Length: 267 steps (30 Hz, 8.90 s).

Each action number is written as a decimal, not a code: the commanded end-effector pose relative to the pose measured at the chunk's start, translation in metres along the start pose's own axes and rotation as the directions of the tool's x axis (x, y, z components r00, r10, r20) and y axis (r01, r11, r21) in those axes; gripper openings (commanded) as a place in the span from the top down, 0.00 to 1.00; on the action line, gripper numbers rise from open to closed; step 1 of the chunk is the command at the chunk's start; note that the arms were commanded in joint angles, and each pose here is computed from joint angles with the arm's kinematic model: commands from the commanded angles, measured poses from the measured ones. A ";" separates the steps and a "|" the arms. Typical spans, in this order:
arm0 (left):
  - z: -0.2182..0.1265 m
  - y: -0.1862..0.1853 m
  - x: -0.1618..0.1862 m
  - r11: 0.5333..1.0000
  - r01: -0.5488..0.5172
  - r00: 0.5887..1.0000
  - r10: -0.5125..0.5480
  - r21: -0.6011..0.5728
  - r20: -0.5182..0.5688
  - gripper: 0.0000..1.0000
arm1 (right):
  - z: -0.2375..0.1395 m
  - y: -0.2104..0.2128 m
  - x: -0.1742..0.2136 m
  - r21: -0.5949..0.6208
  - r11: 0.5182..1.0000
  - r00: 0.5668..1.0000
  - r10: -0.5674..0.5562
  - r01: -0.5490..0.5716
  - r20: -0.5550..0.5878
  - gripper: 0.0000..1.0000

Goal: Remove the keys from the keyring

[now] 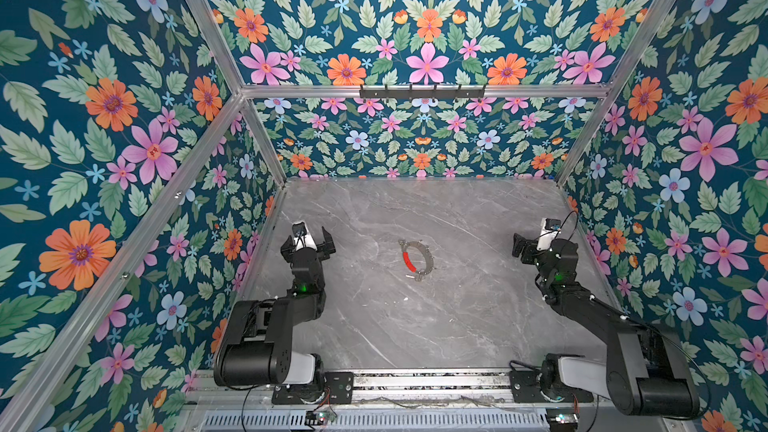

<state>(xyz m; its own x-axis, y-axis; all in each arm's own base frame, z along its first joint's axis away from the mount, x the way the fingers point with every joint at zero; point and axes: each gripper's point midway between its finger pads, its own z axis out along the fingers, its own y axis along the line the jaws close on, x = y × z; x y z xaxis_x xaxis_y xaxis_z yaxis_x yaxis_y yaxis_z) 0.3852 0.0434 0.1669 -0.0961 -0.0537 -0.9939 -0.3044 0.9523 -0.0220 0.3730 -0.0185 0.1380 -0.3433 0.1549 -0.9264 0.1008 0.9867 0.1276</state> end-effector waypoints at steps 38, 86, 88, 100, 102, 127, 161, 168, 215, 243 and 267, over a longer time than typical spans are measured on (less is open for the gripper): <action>-0.054 -0.118 0.003 0.697 0.662 0.723 -0.497 0.276 -0.480 0.08 | -0.022 0.110 0.021 -0.166 0.907 0.865 0.296 -0.387 -0.405 0.10; -0.172 -0.313 0.156 0.577 0.212 0.652 0.518 0.789 -0.554 0.73 | -0.034 0.172 0.072 -0.332 0.907 0.821 0.028 -0.260 -0.570 0.26; -0.173 -0.313 0.157 0.576 0.210 0.651 0.520 0.790 -0.552 0.76 | -0.034 0.172 0.072 -0.332 0.906 0.822 0.027 -0.260 -0.569 0.26; -0.169 -0.310 0.163 0.594 0.173 0.653 0.528 0.786 -0.543 0.93 | -0.036 0.172 0.068 -0.333 0.904 0.824 0.037 -0.269 -0.566 0.26; -0.169 -0.310 0.162 0.594 0.170 0.659 0.525 0.786 -0.539 0.99 | -0.037 0.173 0.067 -0.335 0.902 0.824 0.039 -0.272 -0.566 0.26; -0.236 -0.311 0.031 0.296 0.284 0.851 0.362 0.912 -0.382 1.00 | -0.123 0.231 -0.001 -0.807 0.525 0.950 0.011 -0.270 -0.311 0.42; -0.325 -0.293 -0.077 -0.106 0.269 0.954 0.167 0.957 -0.250 1.00 | -0.222 0.273 -0.036 -0.980 0.174 0.992 -0.071 -0.094 -0.108 0.70; -0.326 -0.293 -0.082 -0.110 0.265 0.957 0.151 0.958 -0.247 1.00 | -0.231 0.278 -0.033 -0.987 0.124 0.988 -0.100 -0.101 -0.114 0.75; -0.304 -0.296 -0.100 0.085 0.423 0.897 0.106 0.902 -0.430 1.00 | -0.216 0.275 -0.050 -0.957 0.284 0.994 -0.075 -0.056 -0.080 0.49; -0.289 -0.294 -0.117 0.191 0.564 0.814 0.037 0.803 -0.580 1.00 | -0.216 0.293 -0.061 -0.979 0.205 0.987 -0.156 0.002 -0.030 0.54; -0.317 -0.286 -0.125 0.035 0.472 0.878 0.072 0.881 -0.474 1.00 | -0.237 0.302 -0.072 -0.997 0.065 0.989 -0.142 -0.043 -0.052 0.76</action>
<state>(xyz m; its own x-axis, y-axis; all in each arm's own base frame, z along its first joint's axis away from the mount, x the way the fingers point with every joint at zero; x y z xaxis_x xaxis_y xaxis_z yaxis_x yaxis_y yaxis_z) 0.1847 -0.3174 0.3212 -0.5900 -0.1048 -0.8006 0.7507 0.2938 -0.5917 0.2093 0.2797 0.3184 -0.4201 -0.0001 -0.9075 -0.8997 0.1305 0.4165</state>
